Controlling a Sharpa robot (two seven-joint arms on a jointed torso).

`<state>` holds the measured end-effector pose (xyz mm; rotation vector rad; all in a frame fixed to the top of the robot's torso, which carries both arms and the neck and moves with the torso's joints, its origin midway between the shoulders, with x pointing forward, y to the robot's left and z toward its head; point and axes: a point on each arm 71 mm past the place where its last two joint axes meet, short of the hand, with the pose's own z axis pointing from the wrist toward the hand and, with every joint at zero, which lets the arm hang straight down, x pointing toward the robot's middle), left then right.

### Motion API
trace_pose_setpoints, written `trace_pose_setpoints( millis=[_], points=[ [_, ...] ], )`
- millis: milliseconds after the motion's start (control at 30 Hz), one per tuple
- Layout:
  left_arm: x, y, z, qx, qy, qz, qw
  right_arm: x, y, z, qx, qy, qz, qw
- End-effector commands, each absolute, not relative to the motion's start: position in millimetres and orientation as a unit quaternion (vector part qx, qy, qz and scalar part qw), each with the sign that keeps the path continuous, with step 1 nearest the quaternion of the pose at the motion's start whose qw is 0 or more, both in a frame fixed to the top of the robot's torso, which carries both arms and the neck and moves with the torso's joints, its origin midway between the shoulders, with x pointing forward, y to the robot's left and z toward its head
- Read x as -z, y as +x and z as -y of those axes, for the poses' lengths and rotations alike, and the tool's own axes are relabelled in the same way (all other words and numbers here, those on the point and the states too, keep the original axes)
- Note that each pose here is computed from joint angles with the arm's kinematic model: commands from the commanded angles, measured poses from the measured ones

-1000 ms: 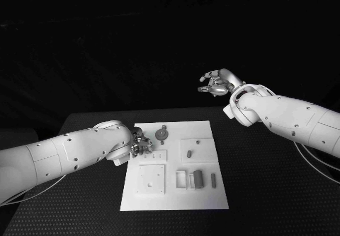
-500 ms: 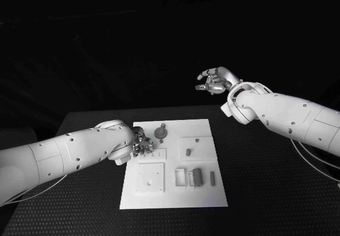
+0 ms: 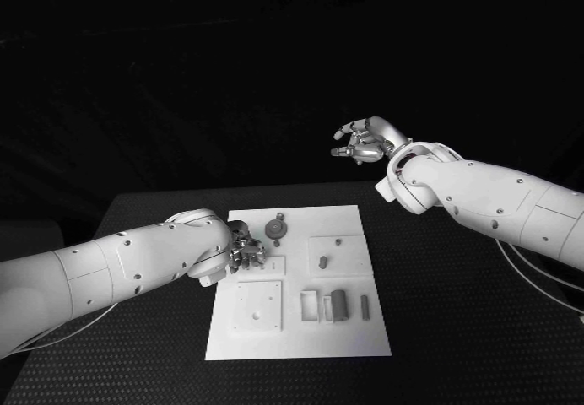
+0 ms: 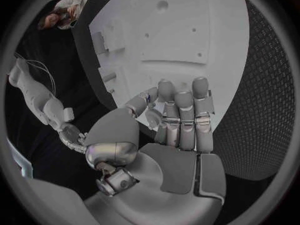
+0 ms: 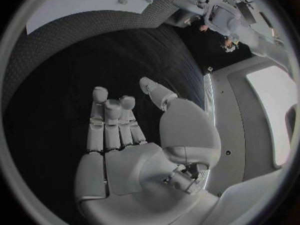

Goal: Assemble the parts on the task board

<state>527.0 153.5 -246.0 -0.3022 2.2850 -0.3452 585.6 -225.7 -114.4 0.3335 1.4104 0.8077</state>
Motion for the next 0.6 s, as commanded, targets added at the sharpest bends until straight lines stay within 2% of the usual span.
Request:
trace_pose_setpoints(
  millis=[33, 600],
  points=[
    [246.1, 526.0, -148.7, 0.138, -0.111, -0.903, 0.391, 114.2, 584.6, 221.9, -0.372, 0.142, -0.629, 0.668],
    [251.1, 527.8, -145.1, 0.132, -0.098, -0.904, 0.395, 114.5, 583.3, 218.9, -0.377, 0.149, -0.63, 0.662]
  ],
)
